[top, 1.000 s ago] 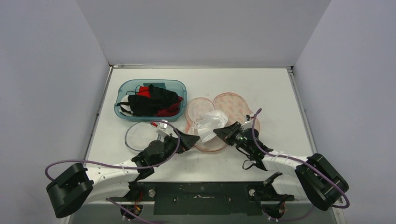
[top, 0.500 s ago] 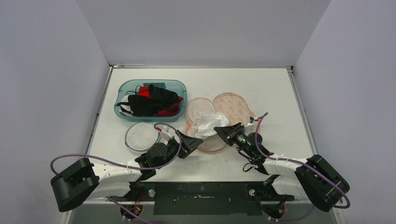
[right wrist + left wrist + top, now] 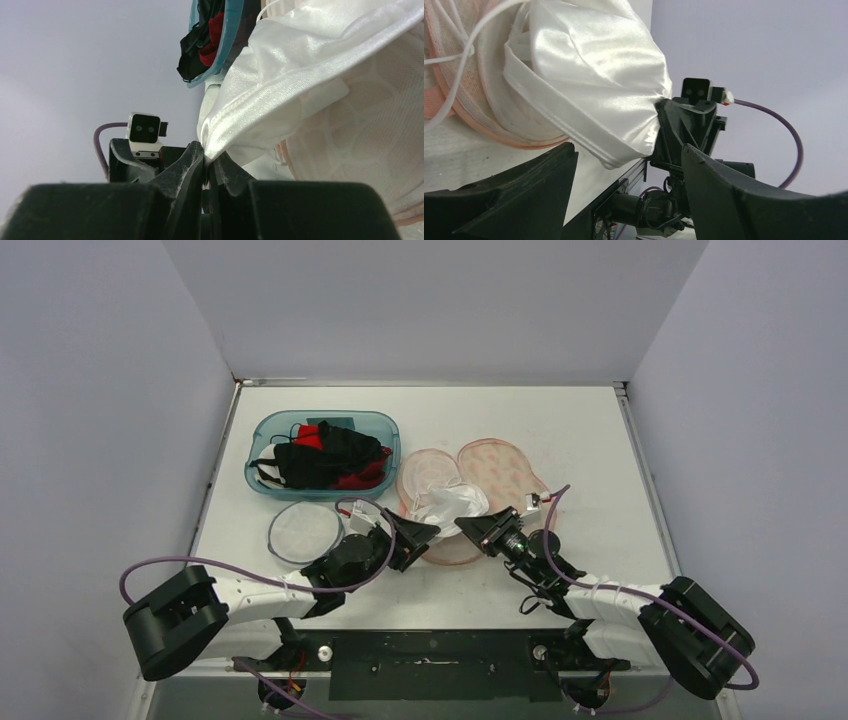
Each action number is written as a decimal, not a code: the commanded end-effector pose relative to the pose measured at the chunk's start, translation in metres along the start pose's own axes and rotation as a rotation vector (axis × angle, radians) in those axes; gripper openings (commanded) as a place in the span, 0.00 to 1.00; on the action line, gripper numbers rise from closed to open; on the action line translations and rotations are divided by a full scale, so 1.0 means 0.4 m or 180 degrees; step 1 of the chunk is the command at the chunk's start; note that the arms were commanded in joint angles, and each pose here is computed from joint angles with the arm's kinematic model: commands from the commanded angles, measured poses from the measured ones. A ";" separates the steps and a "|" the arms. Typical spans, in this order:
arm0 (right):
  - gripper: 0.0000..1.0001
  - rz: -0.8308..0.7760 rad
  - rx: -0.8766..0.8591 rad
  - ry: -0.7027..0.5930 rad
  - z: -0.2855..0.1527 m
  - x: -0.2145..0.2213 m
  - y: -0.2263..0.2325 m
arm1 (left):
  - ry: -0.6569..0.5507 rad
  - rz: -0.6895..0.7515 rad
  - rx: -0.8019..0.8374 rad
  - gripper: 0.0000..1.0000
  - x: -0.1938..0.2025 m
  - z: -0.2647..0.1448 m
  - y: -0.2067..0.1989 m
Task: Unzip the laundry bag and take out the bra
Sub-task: Adjust the bra in the laundry bag.
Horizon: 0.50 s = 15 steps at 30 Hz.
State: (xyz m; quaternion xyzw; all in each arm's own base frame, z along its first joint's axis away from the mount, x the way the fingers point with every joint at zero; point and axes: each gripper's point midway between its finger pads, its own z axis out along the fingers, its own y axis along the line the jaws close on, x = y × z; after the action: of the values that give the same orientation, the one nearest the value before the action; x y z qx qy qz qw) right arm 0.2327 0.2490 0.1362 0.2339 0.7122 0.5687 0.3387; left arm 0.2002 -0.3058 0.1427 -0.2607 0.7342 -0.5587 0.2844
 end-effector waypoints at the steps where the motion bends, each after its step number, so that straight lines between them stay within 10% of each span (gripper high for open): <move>1: 0.05 -0.0262 -0.0217 -0.0148 -0.005 -0.023 0.052 | 0.0018 -0.0098 -0.0004 0.70 0.001 0.026 -0.017; 15: 0.05 -0.0541 -0.0143 0.0025 -0.006 0.009 0.038 | 0.0072 -0.0018 0.0050 0.31 0.002 0.042 -0.026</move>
State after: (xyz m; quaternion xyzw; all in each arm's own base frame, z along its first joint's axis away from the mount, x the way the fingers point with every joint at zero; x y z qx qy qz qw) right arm 0.2276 0.2461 0.1314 0.1921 0.7310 0.5431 0.3656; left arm 0.2038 -0.3106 0.1196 -0.2670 0.7557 -0.5374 0.2624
